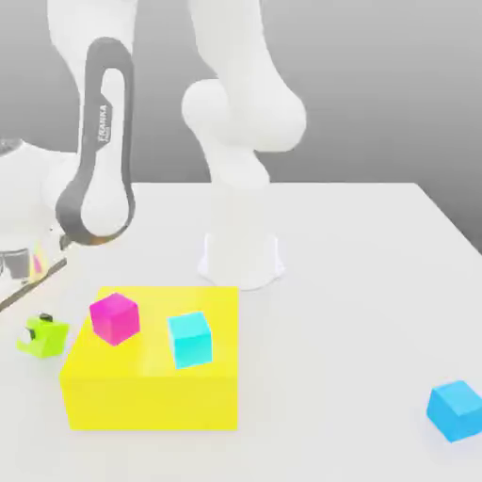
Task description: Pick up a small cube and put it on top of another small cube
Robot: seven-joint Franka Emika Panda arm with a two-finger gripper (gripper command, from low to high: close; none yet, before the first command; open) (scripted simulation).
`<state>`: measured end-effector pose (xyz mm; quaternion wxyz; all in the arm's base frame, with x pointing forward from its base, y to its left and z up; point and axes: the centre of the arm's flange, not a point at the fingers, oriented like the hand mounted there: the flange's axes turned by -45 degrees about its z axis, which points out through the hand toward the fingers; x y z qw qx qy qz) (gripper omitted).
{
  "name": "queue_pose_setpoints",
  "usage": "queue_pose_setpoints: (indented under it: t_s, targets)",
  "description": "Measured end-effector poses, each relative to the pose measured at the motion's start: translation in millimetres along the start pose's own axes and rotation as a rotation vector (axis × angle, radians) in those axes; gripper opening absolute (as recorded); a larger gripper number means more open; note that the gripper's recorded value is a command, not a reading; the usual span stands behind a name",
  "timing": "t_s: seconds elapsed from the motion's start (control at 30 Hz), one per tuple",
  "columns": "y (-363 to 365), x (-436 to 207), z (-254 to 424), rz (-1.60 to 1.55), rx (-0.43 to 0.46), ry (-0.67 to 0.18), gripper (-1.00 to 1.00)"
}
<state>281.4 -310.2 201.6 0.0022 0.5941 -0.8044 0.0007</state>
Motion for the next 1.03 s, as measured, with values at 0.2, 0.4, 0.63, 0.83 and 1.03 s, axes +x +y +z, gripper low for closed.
queue_pose_setpoints:
  t_s: [0.2,0.4,0.63,0.83,1.03]
  targets:
    - [-16,-55,-64,-0.353,-0.011,0.017,-1.0]
    - [-12,-114,-123,-0.715,-0.003,0.007,-1.0]
    - [-7,-140,-89,-0.873,0.005,-0.005,-1.0]
    - [-6,-140,-82,-0.874,0.005,-0.004,1.0]
    - [-7,-140,-127,-0.875,0.004,-0.004,1.0]
